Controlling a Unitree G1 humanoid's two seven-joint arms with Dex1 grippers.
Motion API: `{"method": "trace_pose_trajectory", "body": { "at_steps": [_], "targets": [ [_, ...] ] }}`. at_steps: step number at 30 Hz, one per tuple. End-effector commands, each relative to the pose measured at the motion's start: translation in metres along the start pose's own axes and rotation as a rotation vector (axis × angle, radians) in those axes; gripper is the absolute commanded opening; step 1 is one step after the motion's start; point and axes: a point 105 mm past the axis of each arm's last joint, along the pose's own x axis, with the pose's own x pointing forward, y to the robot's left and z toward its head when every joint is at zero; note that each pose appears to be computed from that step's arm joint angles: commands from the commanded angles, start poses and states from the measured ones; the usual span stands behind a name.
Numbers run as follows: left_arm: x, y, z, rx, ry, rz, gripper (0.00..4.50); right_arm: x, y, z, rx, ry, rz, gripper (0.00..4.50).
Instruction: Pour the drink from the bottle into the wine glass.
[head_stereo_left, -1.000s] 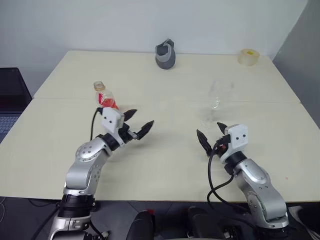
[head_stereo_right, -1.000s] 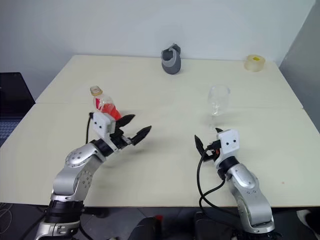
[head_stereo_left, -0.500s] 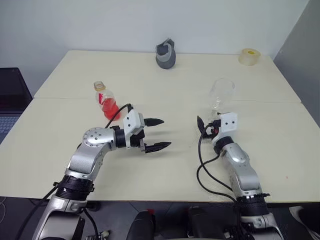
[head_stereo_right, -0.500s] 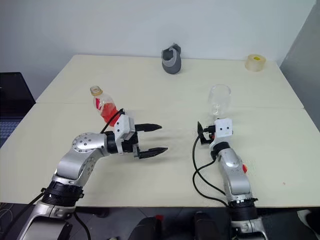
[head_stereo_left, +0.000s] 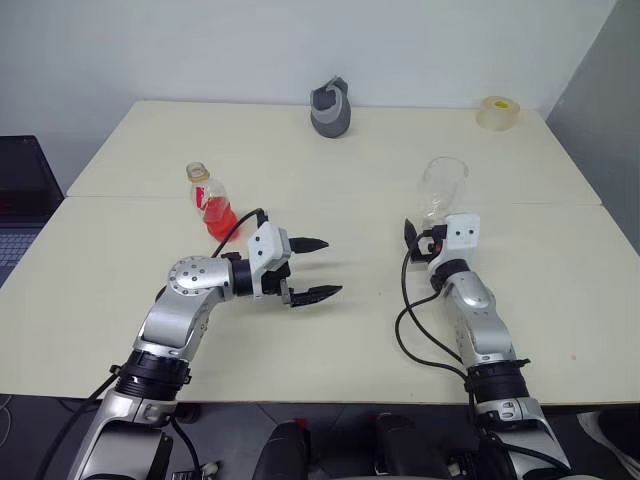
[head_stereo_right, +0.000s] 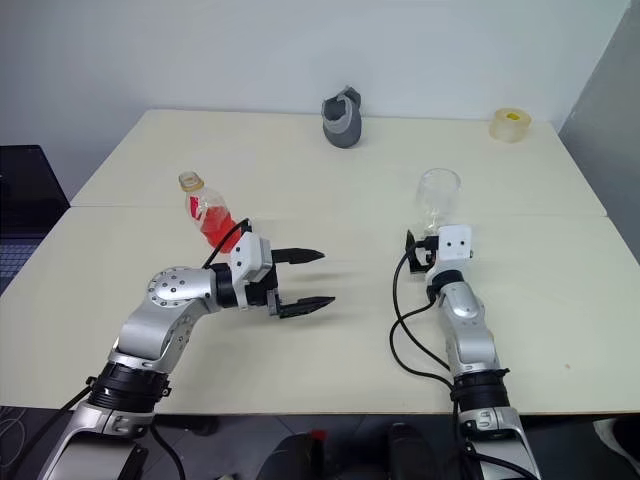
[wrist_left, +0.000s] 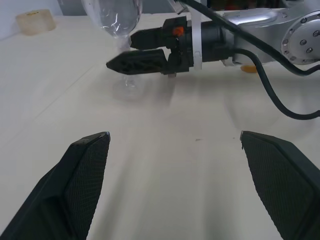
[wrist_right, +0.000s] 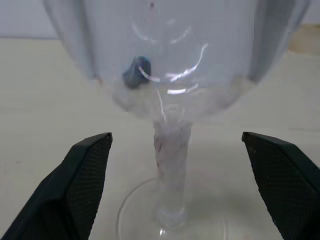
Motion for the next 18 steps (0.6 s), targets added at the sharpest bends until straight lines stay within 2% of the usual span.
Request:
{"method": "trace_pose_trajectory", "body": {
  "at_steps": [1,5,10,14,18],
  "targets": [
    [-0.005,0.006,0.009,0.055,-0.012,0.020,4.50,0.004,-0.005,0.011,0.005,-0.048,-0.012,3.36],
    [-0.009,0.007,0.010,0.057,-0.006,0.034,4.50,0.004,-0.005,0.011,-0.008,-0.040,0.000,1.83],
    [-0.022,0.009,0.011,0.042,0.002,0.082,4.50,0.003,0.006,0.015,-0.016,-0.048,0.065,0.13],
    [-0.046,0.004,0.011,-0.009,0.019,0.129,4.50,0.002,0.037,0.023,-0.014,-0.074,0.214,0.13],
    [-0.064,-0.006,0.007,-0.040,0.062,0.156,4.50,0.000,0.090,0.017,0.022,-0.075,0.431,0.13]
  ]
}}
